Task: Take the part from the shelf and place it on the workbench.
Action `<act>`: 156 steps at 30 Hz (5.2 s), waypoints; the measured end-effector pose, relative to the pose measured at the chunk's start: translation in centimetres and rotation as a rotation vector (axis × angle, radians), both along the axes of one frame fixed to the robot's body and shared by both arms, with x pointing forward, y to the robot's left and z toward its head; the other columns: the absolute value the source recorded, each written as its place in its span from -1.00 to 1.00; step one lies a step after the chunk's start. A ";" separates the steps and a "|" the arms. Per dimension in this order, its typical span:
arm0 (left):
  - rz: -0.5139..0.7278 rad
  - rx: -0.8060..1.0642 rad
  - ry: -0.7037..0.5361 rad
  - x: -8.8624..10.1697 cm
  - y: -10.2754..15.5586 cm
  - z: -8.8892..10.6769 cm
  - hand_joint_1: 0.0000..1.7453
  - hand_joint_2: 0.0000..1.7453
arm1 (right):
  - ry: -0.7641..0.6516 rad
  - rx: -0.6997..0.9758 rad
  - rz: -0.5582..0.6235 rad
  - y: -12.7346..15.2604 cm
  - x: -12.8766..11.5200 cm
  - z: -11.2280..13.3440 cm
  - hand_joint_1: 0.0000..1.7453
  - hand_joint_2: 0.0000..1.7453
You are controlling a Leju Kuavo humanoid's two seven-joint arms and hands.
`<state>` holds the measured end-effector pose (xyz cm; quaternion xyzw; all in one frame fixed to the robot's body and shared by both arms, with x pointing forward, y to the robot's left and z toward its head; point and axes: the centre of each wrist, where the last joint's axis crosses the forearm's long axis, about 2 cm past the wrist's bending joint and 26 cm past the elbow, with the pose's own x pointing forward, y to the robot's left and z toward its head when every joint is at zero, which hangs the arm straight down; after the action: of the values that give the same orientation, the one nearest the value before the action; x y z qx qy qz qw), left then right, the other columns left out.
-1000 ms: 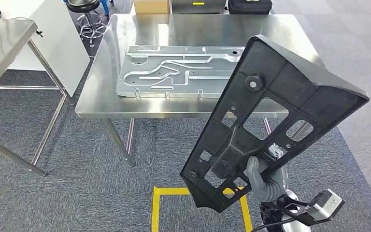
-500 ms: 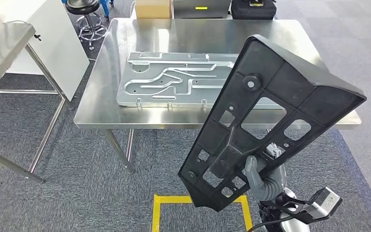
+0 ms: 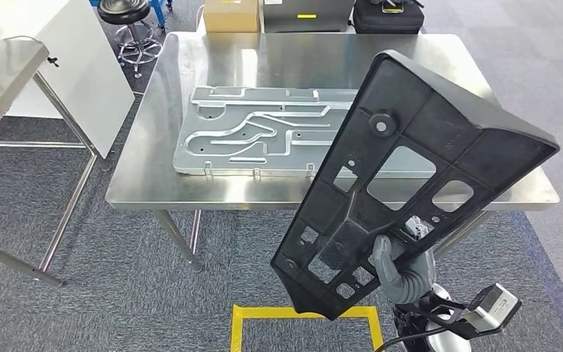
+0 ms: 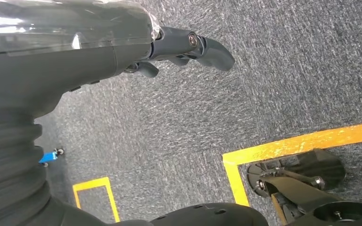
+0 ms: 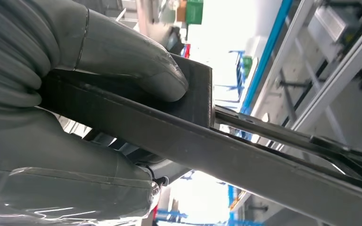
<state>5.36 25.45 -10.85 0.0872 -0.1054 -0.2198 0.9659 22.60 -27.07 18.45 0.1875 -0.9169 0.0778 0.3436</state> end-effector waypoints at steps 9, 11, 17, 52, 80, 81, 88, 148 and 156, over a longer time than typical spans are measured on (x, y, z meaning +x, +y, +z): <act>-0.003 0.005 0.004 0.0 0.2 0.0 -1.00 1.00 | 0.014 0.002 -0.011 -0.1 -0.6 -0.4 1.00 1.00; -0.003 0.005 0.004 0.0 0.2 0.0 -1.00 1.00 | 0.015 0.002 -0.011 -0.1 -0.6 -0.4 1.00 1.00; -0.001 0.003 0.004 0.0 0.1 0.0 -1.00 1.00 | 0.009 0.003 -0.009 -0.2 -0.6 -0.3 1.00 1.00; -0.014 -0.004 -0.004 0.1 0.1 0.0 -1.00 1.00 | -0.129 -0.153 -0.081 -5.3 4.7 6.8 1.00 1.00; -0.092 -0.082 -0.041 0.1 0.4 0.0 -1.00 1.00 | -0.404 -1.065 -1.070 -17.7 14.6 22.4 1.00 1.00; -0.093 -0.083 -0.043 0.1 0.4 0.0 -1.00 1.00 | -0.415 -1.131 -1.128 -18.1 15.2 22.3 1.00 1.00; -0.096 -0.090 -0.049 0.2 0.3 0.0 -1.00 1.00 | -0.318 -1.550 -1.186 -18.9 19.4 16.9 1.00 1.00; -0.018 -0.050 -0.003 0.6 0.0 0.1 -1.00 -1.00 | 0.099 -1.620 -1.222 -23.9 17.6 6.4 -1.00 -1.00; -0.024 -0.053 -0.008 0.8 -0.1 0.1 -1.00 -1.00 | 0.115 -1.625 -1.460 -28.2 10.0 4.2 -1.00 -1.00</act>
<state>6.13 25.33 -10.75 0.0611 -0.1160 -0.2283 0.9647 32.59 -55.22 22.68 -0.6808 -0.4648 0.4282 0.3704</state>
